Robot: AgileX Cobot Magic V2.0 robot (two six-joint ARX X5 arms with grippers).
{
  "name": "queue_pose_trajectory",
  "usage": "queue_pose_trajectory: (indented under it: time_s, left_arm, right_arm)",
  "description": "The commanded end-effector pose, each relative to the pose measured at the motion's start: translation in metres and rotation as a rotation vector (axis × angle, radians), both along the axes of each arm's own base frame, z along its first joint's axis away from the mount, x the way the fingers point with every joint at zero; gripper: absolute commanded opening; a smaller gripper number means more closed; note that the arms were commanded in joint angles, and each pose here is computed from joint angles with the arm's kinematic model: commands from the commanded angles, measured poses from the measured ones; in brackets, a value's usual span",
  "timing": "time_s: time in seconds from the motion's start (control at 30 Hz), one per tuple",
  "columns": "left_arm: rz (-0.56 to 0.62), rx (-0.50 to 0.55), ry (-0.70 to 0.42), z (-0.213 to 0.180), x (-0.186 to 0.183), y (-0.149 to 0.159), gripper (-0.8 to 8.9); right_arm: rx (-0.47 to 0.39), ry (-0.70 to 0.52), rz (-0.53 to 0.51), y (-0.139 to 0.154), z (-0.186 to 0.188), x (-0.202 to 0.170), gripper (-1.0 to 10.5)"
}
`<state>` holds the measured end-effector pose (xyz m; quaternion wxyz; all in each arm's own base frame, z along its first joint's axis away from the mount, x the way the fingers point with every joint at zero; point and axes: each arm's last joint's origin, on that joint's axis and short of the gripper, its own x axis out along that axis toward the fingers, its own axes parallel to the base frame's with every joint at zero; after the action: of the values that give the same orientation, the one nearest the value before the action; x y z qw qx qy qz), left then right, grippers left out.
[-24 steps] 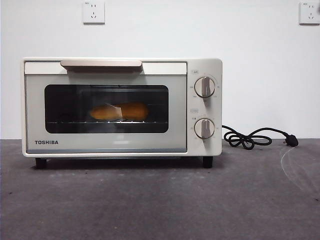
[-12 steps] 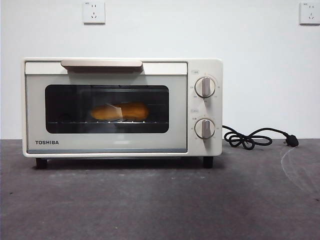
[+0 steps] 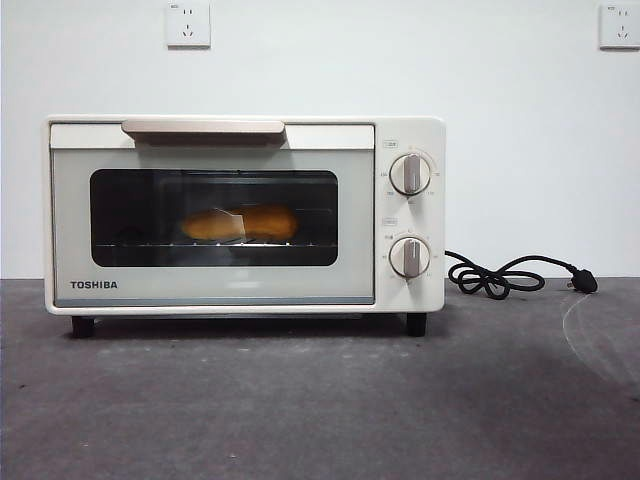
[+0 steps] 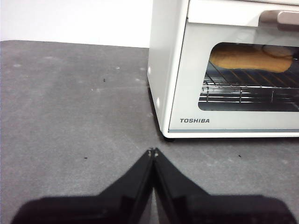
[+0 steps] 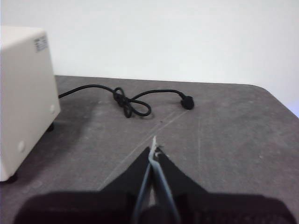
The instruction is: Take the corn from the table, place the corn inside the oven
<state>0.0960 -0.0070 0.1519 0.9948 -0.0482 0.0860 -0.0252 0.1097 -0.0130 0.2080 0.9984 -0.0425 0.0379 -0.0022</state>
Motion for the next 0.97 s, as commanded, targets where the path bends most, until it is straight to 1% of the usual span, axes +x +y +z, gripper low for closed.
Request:
queue_pose_trajectory:
  time_s: [0.03, 0.17, 0.33, 0.47, 0.6, 0.7, 0.97]
  left_arm:
    - [0.001, 0.012, 0.000, -0.002, 0.001, 0.000, -0.04]
    - [0.001, 0.012, 0.000, -0.002, 0.001, 0.000, -0.04]
    - [0.001, 0.012, 0.000, -0.002, 0.001, 0.000, -0.04]
    - [0.001, 0.012, 0.000, -0.002, 0.001, 0.000, -0.04]
    - [0.001, 0.012, 0.000, -0.002, 0.001, 0.000, -0.04]
    - [0.001, 0.012, 0.000, -0.002, 0.001, 0.000, -0.04]
    - [0.001, 0.012, 0.000, -0.002, 0.001, 0.000, -0.04]
  right_arm:
    - [0.022, -0.019, -0.005, 0.002, -0.007, -0.002, 0.0]
    - [0.025, 0.016, -0.004, 0.005, -0.018, -0.004, 0.0]
    - [0.071, 0.060, -0.006, 0.006, -0.037, -0.006, 0.0]
    - [0.106, 0.069, -0.009, 0.006, -0.053, -0.007, 0.0]
    - [0.122, 0.127, -0.030, 0.006, -0.060, -0.012, 0.0]
    - [0.119, 0.096, -0.037, 0.006, -0.058, -0.014, 0.0]
    - [0.120, 0.101, -0.042, 0.006, -0.058, -0.014, 0.0]
